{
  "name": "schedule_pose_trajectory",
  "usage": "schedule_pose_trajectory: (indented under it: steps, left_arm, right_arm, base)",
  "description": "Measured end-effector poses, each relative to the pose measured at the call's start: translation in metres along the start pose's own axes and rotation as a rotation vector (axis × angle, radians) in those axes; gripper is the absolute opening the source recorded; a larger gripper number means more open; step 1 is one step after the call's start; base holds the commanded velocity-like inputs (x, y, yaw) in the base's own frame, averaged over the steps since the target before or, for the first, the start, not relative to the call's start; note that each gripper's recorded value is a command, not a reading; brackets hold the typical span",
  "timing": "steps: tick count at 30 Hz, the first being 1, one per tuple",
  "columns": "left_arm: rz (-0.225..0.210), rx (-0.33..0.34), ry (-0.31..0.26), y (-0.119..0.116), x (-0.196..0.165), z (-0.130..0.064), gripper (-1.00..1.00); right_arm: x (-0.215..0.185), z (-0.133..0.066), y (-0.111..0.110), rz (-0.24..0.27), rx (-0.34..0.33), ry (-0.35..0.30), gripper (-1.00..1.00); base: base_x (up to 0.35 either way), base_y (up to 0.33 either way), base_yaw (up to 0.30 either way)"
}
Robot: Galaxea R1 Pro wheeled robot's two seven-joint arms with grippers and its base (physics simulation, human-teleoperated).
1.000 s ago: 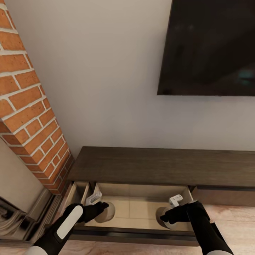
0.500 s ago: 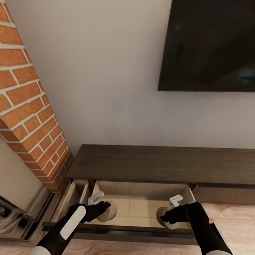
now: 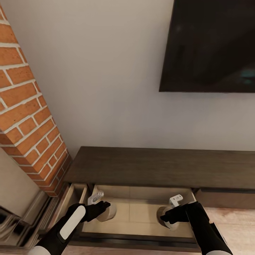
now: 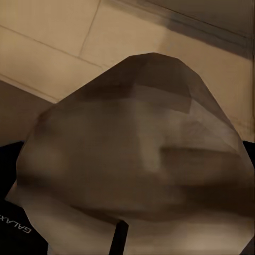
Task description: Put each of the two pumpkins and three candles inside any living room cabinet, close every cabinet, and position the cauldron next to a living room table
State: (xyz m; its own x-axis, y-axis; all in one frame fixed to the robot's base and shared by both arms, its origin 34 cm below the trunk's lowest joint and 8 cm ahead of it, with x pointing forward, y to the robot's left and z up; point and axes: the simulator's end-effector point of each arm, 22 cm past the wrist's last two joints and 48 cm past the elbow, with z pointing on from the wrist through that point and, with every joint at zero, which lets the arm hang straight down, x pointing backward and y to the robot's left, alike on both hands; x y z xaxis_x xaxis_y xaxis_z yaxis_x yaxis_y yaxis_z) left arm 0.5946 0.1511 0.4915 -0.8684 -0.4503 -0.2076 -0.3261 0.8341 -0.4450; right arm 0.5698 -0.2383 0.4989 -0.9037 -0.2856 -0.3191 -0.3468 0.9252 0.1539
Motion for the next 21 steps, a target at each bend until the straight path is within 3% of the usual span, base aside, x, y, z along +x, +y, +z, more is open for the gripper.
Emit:
schedule_pose_trajectory:
  steps: [8, 10, 13, 16, 17, 21]
  left_arm:
    - [0.0, -0.026, 0.009, 0.007, 0.003, 0.002, -1.0]
    - [0.004, -0.125, 0.024, 0.028, 0.003, 0.004, -1.0]
    - [-0.024, -0.217, 0.076, 0.034, 0.023, 0.014, -1.0]
    - [-0.032, -0.31, 0.14, 0.04, 0.044, 0.024, -1.0]
    - [-0.029, -0.319, 0.138, 0.041, 0.044, 0.025, -1.0]
    - [-0.013, -0.335, 0.11, 0.044, 0.038, 0.026, -1.0]
  right_arm:
    - [0.0, 0.002, 0.002, 0.002, 0.005, 0.001, -1.0]
    - [-0.002, 0.005, -0.001, 0.004, 0.046, 0.0, -1.0]
    - [0.007, 0.013, -0.003, 0.013, 0.087, 0.025, -1.0]
    - [0.034, 0.035, 0.01, 0.014, 0.073, 0.09, -1.0]
    - [0.045, 0.043, 0.018, 0.007, 0.057, 0.11, -1.0]
    - [0.037, 0.051, 0.007, -0.046, 0.141, 0.054, -1.0]
  base:
    - [0.092, 0.0, 0.0]
    - [0.003, 0.0, 0.0]
    - [0.001, 0.0, 0.0]
    - [0.0, 0.0, 0.0]
    - [0.0, 0.0, 0.0]
    - [0.0, 0.0, 0.0]
